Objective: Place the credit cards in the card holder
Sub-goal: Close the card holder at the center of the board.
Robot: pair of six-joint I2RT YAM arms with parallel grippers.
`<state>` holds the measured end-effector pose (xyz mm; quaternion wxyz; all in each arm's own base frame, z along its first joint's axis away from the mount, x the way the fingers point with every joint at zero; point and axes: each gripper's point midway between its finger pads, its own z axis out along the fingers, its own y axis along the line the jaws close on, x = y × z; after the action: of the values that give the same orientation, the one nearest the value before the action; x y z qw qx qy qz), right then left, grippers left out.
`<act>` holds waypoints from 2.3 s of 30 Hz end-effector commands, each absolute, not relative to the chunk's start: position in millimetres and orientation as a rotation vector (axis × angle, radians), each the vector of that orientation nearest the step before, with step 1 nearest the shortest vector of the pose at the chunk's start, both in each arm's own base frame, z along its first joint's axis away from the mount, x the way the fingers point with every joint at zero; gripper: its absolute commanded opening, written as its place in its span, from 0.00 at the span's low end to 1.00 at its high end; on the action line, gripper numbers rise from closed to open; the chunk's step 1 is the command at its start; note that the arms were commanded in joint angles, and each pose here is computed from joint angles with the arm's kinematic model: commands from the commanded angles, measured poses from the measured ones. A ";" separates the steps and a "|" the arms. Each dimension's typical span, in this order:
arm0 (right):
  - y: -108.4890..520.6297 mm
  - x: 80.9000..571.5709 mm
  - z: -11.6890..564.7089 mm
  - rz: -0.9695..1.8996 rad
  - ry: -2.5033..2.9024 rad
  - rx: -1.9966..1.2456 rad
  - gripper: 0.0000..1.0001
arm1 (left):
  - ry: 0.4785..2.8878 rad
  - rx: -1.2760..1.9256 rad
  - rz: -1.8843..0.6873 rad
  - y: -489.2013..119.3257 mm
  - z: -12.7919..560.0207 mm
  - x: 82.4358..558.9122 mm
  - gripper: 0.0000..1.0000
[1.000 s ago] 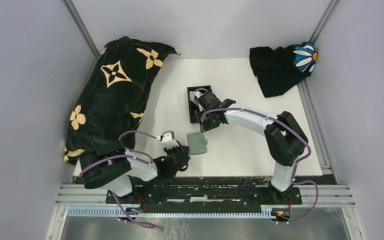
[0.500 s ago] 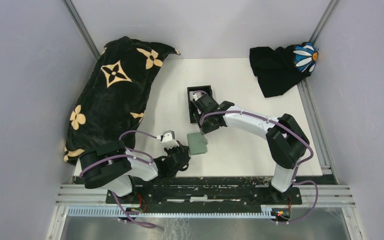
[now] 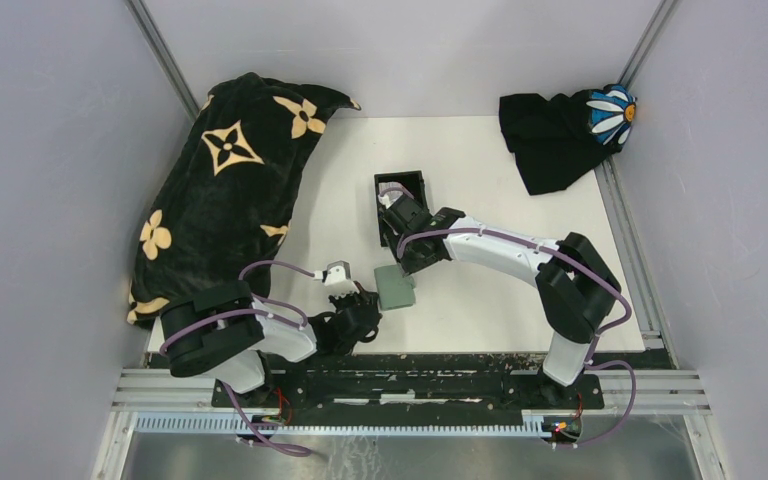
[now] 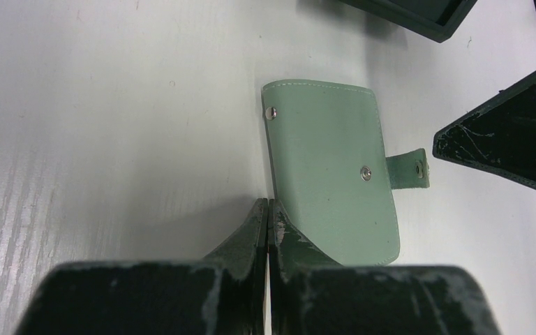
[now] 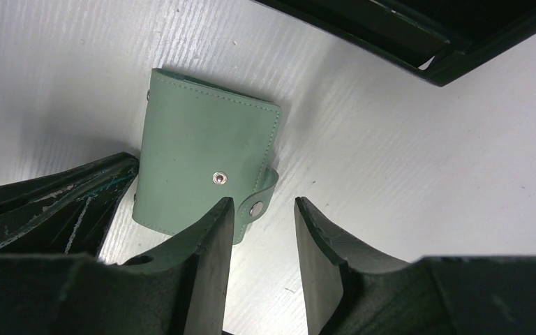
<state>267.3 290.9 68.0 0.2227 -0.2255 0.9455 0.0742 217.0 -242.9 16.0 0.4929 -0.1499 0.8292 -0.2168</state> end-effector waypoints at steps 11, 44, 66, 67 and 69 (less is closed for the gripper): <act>294.7 263.4 67.4 0.172 2.611 -0.621 0.44 | 2.072 -0.317 -0.452 -235.9 -1.1 209.5 0.03; 294.7 255.0 54.7 0.176 2.636 -0.631 0.13 | 2.081 -0.314 -0.450 -239.3 -5.1 207.7 0.03; 315.8 252.6 48.1 0.246 2.646 -0.661 0.09 | 2.087 -0.304 -0.448 -244.7 -6.8 208.1 0.03; 315.6 252.5 47.1 0.244 2.647 -0.662 0.09 | 2.087 -0.304 -0.449 -245.1 -6.6 208.2 0.03; 316.5 253.1 47.5 0.247 2.645 -0.661 0.09 | 2.087 -0.304 -0.449 -245.1 -6.7 208.1 0.03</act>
<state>245.3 301.2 38.5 0.1823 -0.2422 0.9504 0.0700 218.4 -255.0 15.7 0.4919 -0.1451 0.8301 -0.2187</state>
